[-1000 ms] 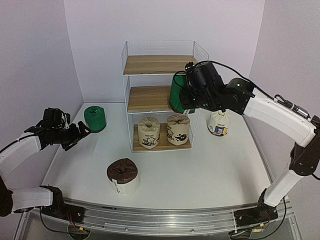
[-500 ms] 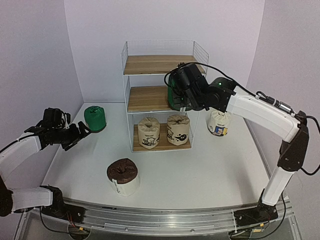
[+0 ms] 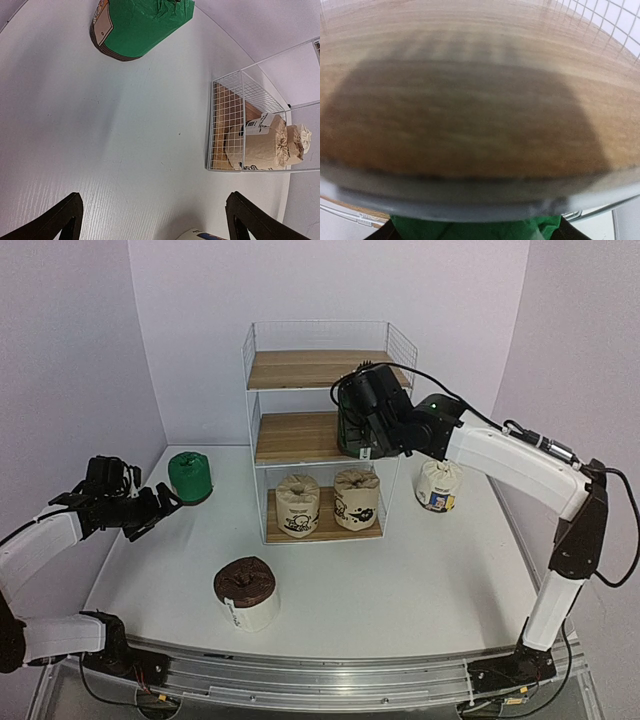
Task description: Place and organize the paper towels onto the shelf
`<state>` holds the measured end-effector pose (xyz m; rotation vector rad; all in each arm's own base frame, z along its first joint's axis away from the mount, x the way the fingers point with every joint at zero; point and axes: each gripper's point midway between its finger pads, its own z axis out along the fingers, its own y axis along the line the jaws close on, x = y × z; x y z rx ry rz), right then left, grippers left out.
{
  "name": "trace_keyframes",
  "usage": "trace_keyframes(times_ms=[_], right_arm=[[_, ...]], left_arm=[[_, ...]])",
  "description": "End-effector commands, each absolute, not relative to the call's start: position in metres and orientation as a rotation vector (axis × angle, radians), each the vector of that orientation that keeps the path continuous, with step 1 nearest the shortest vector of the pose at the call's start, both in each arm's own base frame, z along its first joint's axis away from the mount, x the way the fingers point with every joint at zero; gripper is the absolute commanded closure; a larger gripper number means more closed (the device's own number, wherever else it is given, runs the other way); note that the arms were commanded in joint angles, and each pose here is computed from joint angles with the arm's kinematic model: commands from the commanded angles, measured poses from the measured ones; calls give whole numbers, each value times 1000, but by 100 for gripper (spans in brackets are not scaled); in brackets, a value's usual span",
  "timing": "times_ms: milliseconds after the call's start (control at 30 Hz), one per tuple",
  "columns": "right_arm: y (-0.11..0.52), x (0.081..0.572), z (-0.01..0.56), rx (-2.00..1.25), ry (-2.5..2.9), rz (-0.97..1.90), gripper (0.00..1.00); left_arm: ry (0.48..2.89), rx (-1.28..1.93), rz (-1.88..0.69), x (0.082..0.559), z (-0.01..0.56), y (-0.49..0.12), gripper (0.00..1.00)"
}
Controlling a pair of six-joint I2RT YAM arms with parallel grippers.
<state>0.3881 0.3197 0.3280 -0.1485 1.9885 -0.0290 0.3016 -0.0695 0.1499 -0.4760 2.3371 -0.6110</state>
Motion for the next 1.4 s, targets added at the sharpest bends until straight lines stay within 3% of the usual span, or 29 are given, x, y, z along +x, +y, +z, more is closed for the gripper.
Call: trace_keyframes(times_ms=[0,300,467,967,1367], right_arm=[[322,393,348,-88,1934,20,24],[317,380,355,-116,1944,90,16],[306,365,357,-124,1957,136,7],[338,292,326,-434,2121,602,5],[356,335,321,-449,2117,545,5]], left_arm=[[2304,-461,-597,306,164,-68,0],[2303,-453,-606,306,166,-69,0],[2302,-450,-615,306,167,-71,0],[2299,-449,-626,304,168,-72,0],[2299,-454,-616,304,166,-70,0]])
